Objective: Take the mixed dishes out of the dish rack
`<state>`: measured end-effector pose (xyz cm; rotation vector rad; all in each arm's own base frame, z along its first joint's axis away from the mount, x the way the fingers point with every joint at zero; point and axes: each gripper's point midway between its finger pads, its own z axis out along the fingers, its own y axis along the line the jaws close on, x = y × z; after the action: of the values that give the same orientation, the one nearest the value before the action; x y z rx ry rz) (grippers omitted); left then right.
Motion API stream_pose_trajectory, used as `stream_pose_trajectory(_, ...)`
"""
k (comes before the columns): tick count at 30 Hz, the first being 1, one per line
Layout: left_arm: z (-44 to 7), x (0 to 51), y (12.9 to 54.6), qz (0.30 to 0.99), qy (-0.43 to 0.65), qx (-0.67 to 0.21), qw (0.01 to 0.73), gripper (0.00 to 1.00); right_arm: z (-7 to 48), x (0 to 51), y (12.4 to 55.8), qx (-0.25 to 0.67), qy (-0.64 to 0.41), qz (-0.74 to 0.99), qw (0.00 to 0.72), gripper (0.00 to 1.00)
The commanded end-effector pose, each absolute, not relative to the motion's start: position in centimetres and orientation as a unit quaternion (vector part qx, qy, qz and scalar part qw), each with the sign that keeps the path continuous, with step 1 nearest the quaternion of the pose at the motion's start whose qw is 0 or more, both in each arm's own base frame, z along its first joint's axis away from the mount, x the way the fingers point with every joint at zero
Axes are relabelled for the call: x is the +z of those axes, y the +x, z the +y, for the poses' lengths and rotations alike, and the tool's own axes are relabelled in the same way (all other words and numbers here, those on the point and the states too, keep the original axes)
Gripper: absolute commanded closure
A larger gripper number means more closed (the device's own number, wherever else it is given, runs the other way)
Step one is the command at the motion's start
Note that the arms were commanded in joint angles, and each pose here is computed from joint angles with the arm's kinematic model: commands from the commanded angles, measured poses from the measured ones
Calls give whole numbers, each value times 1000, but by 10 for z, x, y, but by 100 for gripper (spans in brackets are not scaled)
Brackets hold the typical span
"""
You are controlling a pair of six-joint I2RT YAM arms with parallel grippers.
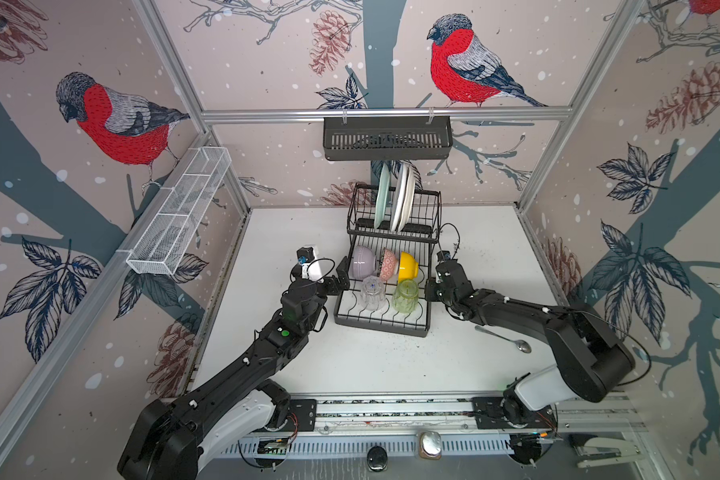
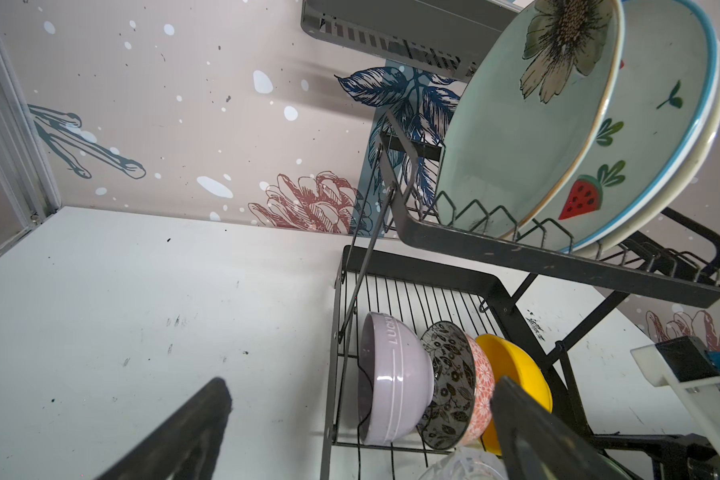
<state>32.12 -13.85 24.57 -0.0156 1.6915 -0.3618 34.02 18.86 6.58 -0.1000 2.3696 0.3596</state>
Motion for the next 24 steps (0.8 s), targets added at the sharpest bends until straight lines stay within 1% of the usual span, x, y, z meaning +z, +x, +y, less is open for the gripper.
stream_pose_trajectory(1, -140, 250, 322, 740, -4, -161, 653, 2, 164, 26, 302, 89, -87, 957, 262, 100)
stream_pose_trajectory(4, -141, 249, 323, 742, -4, -162, 651, 2, 158, 25, 306, 97, -74, 959, 257, 100)
stream_pose_trajectory(13, -141, 248, 324, 744, -3, -160, 649, 2, 147, 33, 323, 80, -51, 958, 271, 100)
stream_pose_trajectory(20, -144, 246, 326, 747, 0, -159, 645, 2, 138, 37, 334, 40, -63, 961, 268, 100)
stream_pose_trajectory(24, -145, 243, 328, 751, 1, -157, 642, 2, 125, 33, 337, 2, -51, 963, 263, 100)
